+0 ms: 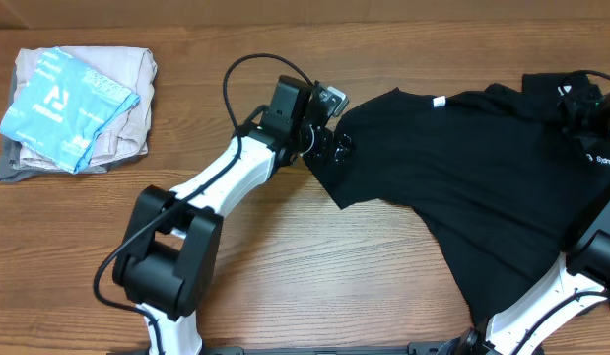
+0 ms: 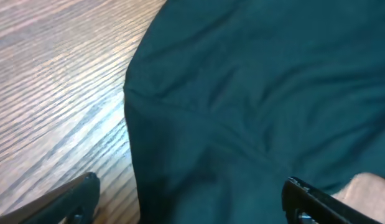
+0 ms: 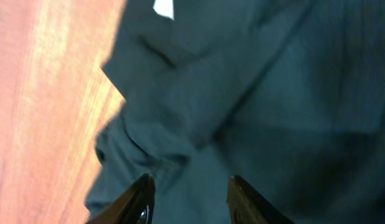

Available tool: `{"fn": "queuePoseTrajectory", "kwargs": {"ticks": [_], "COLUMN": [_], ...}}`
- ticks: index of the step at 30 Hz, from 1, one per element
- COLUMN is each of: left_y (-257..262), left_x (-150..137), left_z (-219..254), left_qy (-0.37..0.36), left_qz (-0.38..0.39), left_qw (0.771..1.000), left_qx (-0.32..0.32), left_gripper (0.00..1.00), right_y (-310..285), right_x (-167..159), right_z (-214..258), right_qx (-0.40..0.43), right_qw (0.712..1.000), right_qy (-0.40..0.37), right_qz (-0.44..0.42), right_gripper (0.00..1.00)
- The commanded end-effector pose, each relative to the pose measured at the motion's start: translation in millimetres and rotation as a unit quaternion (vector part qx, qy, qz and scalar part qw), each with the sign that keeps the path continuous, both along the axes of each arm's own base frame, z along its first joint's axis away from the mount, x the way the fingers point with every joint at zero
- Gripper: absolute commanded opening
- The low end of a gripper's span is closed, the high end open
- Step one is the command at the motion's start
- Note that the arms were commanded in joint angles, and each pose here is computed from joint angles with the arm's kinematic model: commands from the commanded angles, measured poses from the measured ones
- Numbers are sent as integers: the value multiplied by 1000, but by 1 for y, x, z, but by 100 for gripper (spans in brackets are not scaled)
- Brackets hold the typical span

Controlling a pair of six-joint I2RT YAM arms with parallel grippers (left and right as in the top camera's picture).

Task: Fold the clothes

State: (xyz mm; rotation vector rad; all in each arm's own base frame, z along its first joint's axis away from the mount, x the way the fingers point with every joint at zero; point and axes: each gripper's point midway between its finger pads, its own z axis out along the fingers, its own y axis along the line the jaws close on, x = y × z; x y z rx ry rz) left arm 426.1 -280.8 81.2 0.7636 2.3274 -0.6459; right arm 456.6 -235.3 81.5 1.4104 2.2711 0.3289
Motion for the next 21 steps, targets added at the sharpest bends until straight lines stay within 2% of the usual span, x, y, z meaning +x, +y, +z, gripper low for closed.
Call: {"fn": "queuePoseTrajectory", "kwargs": {"ticks": [1, 3, 6, 8, 16, 19, 21], "left_y": [2, 6, 12, 13, 11, 11, 11], "left_x": [10, 3, -6, -8, -5, -4, -4], "left_z": [-6, -18, -28, -30, -23, -22, -22], "left_qy": [-16, 2, 25, 31, 20, 16, 16], "left_qz": [7, 3, -2, -2, -3, -1, -1], "left_qw": [1000, 999, 998, 998, 998, 998, 998], "left_qx": [24, 42, 57, 60, 56, 56, 55], "left_gripper": [89, 88, 98, 100, 100, 100, 100], "right_y": [-3, 4, 12, 17, 40, 59, 74], "right_x": [-7, -16, -30, -41, -109, -135, -155], "right_z": [9, 10, 20, 32, 100, 117, 122], "right_qx": [20, 44, 83, 98, 55, 72, 91], "right_qw": [1000, 999, 996, 995, 997, 995, 991], "right_qy": [-6, -4, -2, 0, 53, 74, 100], "right_qz": [-2, 21, 24, 21, 16, 16, 15], "right_gripper": [47, 54, 59, 62, 71, 71, 64]}}
